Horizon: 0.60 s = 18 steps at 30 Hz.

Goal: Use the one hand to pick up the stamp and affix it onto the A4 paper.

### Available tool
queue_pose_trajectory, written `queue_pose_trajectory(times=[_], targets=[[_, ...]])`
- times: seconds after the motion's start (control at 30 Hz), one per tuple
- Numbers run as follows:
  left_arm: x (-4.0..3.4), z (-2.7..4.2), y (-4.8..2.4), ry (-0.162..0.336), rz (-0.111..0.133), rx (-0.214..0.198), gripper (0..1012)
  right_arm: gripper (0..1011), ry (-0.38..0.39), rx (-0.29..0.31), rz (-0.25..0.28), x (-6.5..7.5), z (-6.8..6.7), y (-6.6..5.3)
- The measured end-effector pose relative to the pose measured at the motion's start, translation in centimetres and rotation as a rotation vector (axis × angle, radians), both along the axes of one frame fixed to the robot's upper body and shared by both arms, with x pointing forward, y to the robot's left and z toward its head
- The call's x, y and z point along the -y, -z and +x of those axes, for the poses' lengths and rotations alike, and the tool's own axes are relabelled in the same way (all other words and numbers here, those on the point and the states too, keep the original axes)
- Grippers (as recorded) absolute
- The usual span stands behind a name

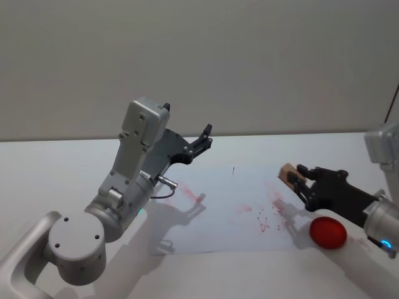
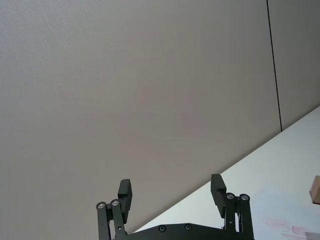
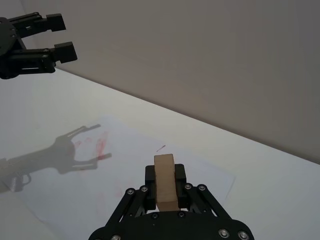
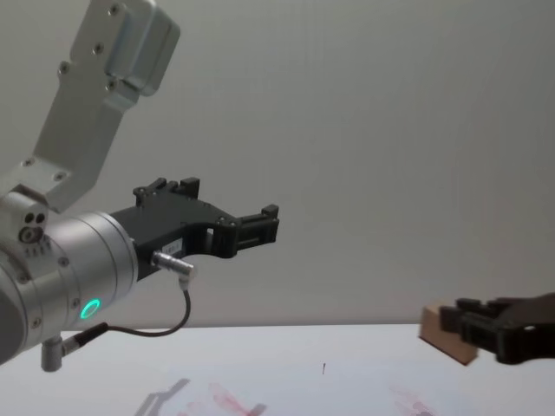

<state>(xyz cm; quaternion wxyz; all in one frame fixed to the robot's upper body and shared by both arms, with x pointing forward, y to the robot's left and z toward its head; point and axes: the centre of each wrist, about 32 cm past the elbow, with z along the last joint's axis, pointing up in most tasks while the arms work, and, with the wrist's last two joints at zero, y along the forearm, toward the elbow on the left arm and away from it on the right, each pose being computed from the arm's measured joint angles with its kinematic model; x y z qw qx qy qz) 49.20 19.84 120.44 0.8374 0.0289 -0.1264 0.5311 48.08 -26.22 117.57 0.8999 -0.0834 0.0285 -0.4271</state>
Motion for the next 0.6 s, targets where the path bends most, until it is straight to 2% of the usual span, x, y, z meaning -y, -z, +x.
queue_pose_trajectory(times=[0.17,0.4,0.6], targets=[[0.00,0.00,0.00,0.000,0.000,0.000,1001,210,-0.042,-0.006,0.010,-0.7,1.3,0.4],[0.00,0.00,0.00,0.000,0.000,0.000,1001,210,-0.108,-0.052,0.011,-1.9,3.2,1.9],[0.00,0.00,0.00,0.000,0.000,0.000,1001,210,-0.141,-0.091,-0.001,-2.6,4.1,3.1]])
